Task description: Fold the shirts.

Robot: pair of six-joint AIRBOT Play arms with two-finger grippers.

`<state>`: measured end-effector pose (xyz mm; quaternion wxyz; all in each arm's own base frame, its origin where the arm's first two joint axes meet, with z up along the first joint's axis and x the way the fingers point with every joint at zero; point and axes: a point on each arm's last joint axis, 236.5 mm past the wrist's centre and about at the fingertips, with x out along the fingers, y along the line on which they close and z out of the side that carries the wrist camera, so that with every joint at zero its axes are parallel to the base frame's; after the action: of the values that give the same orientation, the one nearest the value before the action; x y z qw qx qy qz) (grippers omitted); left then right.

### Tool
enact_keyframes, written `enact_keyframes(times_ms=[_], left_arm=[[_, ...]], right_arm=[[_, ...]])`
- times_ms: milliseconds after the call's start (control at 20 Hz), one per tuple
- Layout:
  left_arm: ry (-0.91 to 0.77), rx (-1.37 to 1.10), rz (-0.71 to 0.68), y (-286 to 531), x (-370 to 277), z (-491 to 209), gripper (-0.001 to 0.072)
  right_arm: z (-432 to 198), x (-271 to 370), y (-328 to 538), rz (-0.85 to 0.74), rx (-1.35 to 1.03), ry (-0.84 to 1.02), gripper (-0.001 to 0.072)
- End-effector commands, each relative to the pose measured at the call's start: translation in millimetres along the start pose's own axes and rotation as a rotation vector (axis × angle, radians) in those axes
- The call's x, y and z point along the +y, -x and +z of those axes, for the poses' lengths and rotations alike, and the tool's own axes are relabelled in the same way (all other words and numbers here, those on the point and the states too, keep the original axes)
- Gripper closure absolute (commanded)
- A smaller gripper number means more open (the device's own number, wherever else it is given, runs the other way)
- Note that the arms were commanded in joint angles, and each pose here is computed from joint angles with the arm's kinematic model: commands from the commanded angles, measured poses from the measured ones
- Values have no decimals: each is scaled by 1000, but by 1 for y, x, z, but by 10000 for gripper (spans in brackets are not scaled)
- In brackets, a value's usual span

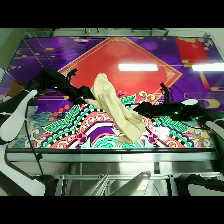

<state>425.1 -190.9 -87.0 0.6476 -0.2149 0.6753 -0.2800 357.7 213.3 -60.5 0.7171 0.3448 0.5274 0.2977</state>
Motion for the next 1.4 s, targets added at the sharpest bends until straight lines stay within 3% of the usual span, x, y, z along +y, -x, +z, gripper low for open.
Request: enact_keyframes(times_ms=[0,50,100,150,200,250,450,700,1050,1100,1150,1200,1350], left_arm=[[-34,60,-18,-28,-3,10,46],[-54,65,-21,-31,-8,14,199],[-74,63,-23,-31,-13,20,410],[-98,48,-22,-30,-19,27,646],[-123,25,-21,-27,-26,36,686],[-143,3,-21,-24,-33,44,686],[-225,1,-37,3,-62,51,685],[-270,60,-52,51,-69,39,684],[-185,64,-54,43,-45,33,684],[-183,74,-56,43,-44,30,684],[-186,83,-59,45,-46,27,685],[-194,80,-58,50,-50,26,685],[-257,-24,-42,95,-78,30,686]], right_arm=[[15,17,-23,53,-8,8,275],[21,21,-22,58,-18,22,339],[26,25,-21,65,-25,32,470],[30,28,-20,69,-31,42,466],[32,30,-20,72,-34,48,318],[31,31,-21,70,-29,53,118],[8,1,-20,-52,76,154,115],[13,-71,27,-226,105,20,144],[-57,-11,-10,-75,353,127,153],[-64,-4,-13,-60,379,138,369],[-68,0,-13,-50,395,143,632],[-68,4,-10,-34,404,165,694],[-33,35,22,32,358,225,694]])
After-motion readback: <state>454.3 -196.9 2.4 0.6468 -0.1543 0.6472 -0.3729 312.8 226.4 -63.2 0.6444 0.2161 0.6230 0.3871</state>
